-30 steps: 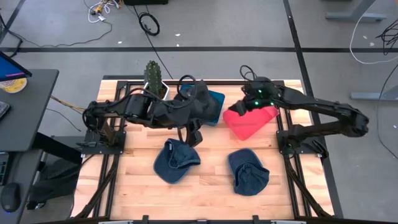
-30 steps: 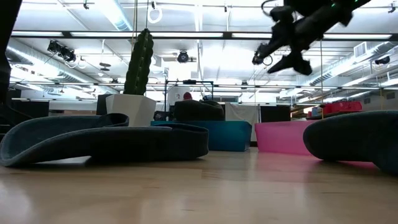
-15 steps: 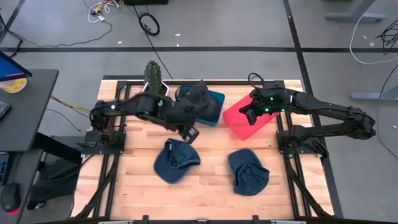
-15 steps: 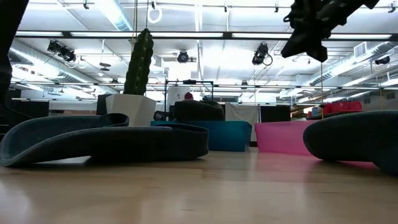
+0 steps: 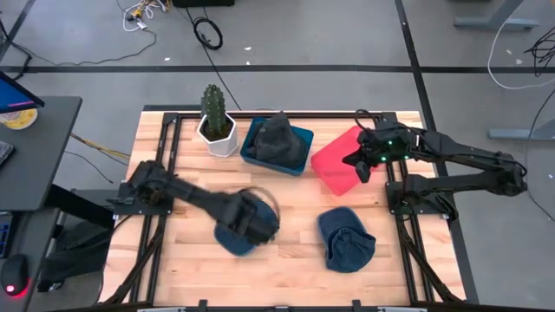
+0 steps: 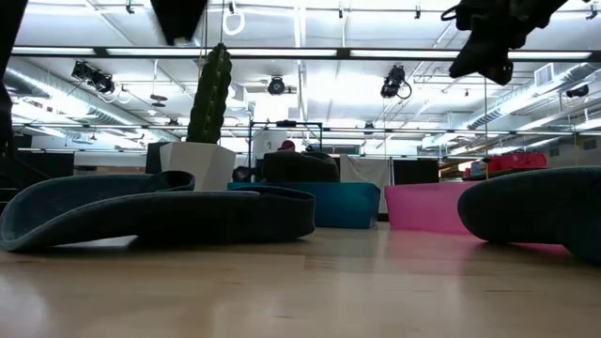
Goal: Pick & Place hat
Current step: Put the left blue cap into the pink bin
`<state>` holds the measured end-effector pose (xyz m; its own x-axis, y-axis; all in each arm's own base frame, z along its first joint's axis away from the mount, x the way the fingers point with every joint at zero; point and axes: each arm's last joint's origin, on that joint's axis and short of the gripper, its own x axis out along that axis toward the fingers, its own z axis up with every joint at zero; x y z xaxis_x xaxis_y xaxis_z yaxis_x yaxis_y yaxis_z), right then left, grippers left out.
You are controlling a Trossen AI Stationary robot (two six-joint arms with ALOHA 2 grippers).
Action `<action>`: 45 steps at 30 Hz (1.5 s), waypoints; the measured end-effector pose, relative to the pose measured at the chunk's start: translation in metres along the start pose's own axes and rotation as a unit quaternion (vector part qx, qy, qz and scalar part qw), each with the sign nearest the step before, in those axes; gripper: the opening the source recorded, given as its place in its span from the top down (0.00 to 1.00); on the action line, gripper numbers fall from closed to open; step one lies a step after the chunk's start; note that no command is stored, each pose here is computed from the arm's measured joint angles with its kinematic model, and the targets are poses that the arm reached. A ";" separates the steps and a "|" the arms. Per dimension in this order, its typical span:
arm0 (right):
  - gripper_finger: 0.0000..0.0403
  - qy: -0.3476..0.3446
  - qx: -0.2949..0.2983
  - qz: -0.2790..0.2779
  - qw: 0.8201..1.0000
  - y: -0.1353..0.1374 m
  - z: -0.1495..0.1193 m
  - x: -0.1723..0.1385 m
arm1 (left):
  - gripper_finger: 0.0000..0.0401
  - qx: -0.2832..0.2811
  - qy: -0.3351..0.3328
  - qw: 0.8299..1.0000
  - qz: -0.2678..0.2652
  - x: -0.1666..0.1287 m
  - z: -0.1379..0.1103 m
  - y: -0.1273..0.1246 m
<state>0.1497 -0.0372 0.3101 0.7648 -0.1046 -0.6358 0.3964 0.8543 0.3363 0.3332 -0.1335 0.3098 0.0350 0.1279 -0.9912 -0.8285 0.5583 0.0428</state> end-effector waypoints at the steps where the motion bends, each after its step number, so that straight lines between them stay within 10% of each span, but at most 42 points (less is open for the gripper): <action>1: 0.91 0.003 -0.003 0.000 1.000 0.000 -0.001 -0.001 | 0.70 -0.028 0.001 1.000 0.009 0.005 -0.008 -0.001; 12: 0.91 0.009 -0.016 0.026 1.000 0.003 -0.004 -0.006 | 0.70 -0.301 -0.028 0.953 0.032 0.016 -0.083 -0.003; 27: 0.91 0.011 -0.012 0.044 0.999 0.004 -0.002 -0.003 | 0.70 -0.238 -0.072 0.964 0.094 0.046 -0.054 0.040; 36: 0.91 0.009 0.013 0.045 0.999 0.005 -0.001 -0.002 | 0.70 -0.156 -0.035 0.986 -0.042 0.053 -0.008 0.091; 45: 0.91 0.005 0.026 0.046 0.999 0.005 0.000 -0.002 | 0.52 -0.124 0.087 0.985 -0.079 0.105 -0.020 0.117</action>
<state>0.1496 -0.0325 0.3131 0.7948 -0.0214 -0.6065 0.3504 0.8321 0.4299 0.2285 -0.0709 0.2081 0.0950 -0.0993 -0.9905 -0.9323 0.3399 -0.1235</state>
